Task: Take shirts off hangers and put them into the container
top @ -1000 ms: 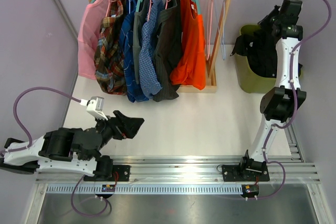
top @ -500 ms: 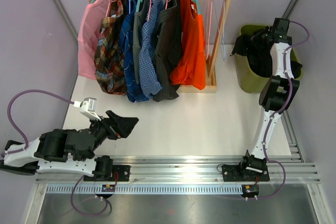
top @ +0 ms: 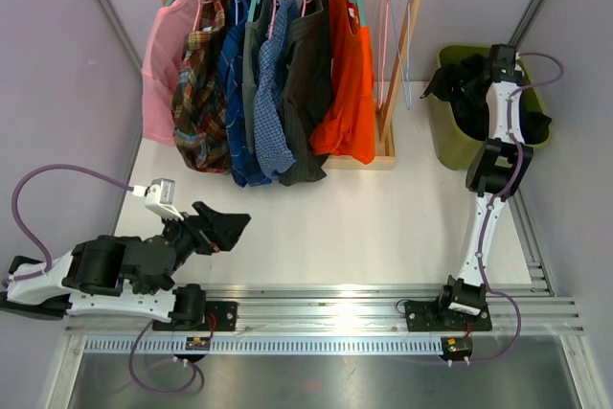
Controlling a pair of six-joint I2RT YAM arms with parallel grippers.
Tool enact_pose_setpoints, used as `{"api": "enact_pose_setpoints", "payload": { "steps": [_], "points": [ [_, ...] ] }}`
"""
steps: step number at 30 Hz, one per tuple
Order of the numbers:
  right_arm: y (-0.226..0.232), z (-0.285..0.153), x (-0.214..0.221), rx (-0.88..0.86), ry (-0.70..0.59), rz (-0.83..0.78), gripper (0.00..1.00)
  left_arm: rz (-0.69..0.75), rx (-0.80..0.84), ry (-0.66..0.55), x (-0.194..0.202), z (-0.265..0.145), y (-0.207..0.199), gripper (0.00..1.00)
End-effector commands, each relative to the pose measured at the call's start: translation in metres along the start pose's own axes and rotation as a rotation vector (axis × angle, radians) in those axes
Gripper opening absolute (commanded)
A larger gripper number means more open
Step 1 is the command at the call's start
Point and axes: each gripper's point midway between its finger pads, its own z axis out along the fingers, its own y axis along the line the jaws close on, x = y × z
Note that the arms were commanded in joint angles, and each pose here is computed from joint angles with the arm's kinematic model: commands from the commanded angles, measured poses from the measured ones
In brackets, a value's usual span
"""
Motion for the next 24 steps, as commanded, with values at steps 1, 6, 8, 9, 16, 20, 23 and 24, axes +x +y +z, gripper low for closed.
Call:
{"api": "enact_pose_setpoints", "payload": {
  "steps": [1,6,8,9,16,20,23,24],
  "points": [
    [-0.034,0.016,0.008,0.143,-0.005,-0.017,0.00,-0.040,-0.034,-0.045,-0.013,0.000,0.000,0.99],
    [-0.051,0.015,0.002,0.222,-0.046,-0.016,0.00,-0.044,-0.045,-0.048,-0.014,0.000,0.000,0.99],
    [-0.058,0.013,-0.002,0.254,-0.067,-0.028,0.00,-0.046,-0.043,-0.051,-0.015,0.000,-0.001,0.99],
    [-0.057,0.007,-0.007,0.261,-0.085,-0.031,0.00,-0.046,-0.041,-0.052,-0.015,0.000,-0.001,0.99],
    [-0.070,-0.029,-0.041,0.373,-0.208,-0.083,0.00,-0.048,-0.037,-0.047,-0.013,0.001,-0.003,0.99],
    [-0.055,-0.063,-0.059,0.327,-0.270,-0.099,0.00,-0.044,-0.029,-0.043,-0.012,0.001,-0.004,0.99],
    [-0.023,-0.108,-0.084,0.191,-0.371,-0.095,0.19,-0.041,-0.017,-0.042,-0.013,0.001,-0.007,0.99],
    [-0.006,-0.145,-0.100,0.130,-0.438,-0.083,0.31,-0.034,-0.015,-0.041,-0.013,0.001,-0.007,0.99]
  ]
}}
